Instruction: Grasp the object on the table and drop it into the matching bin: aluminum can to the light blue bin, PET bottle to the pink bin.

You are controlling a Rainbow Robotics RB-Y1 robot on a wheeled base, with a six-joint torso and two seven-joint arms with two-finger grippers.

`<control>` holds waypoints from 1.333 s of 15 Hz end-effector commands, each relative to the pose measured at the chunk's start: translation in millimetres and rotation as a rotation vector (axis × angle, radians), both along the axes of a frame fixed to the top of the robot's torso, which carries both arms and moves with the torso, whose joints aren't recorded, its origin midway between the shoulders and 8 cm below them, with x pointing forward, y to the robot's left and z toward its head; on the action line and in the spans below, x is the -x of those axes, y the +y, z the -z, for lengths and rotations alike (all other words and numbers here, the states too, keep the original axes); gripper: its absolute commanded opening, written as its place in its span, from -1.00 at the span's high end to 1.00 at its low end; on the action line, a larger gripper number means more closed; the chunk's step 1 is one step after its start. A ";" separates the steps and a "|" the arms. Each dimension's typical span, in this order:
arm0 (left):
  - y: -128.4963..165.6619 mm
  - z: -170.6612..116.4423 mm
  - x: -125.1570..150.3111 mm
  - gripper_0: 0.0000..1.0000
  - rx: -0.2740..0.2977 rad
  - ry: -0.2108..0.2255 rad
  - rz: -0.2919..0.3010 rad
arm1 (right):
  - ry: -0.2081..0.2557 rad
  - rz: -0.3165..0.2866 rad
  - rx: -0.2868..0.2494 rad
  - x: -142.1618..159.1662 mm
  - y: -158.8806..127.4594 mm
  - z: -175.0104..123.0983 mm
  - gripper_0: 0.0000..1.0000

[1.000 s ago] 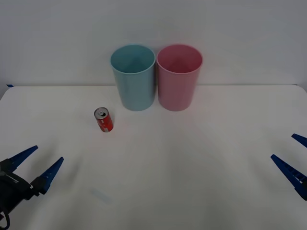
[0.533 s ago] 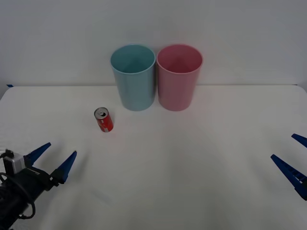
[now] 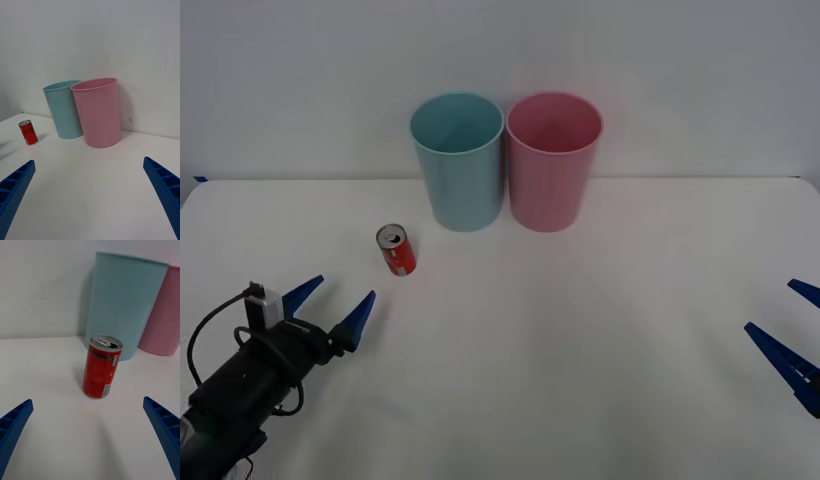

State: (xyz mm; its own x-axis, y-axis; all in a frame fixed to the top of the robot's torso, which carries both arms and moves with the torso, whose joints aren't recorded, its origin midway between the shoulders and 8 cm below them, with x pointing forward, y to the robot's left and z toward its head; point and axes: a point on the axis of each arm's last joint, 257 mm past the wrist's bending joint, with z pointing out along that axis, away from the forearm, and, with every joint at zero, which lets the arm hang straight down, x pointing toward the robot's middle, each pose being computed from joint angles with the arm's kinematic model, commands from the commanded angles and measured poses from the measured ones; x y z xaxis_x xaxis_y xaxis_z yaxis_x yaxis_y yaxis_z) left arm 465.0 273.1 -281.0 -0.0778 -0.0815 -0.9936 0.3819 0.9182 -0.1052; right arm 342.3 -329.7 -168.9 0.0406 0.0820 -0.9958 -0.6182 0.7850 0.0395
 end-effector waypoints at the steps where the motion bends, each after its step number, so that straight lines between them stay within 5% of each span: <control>1: -10.5 0.4 -20.7 -1.00 0.012 0.001 0.015 | 0.000 0.000 0.000 0.0 0.0 0.0 -1.00; 20: -61.1 8.0 -106.3 -1.00 0.013 0.059 0.026 | 0.000 0.000 0.000 0.0 0.0 0.0 -1.00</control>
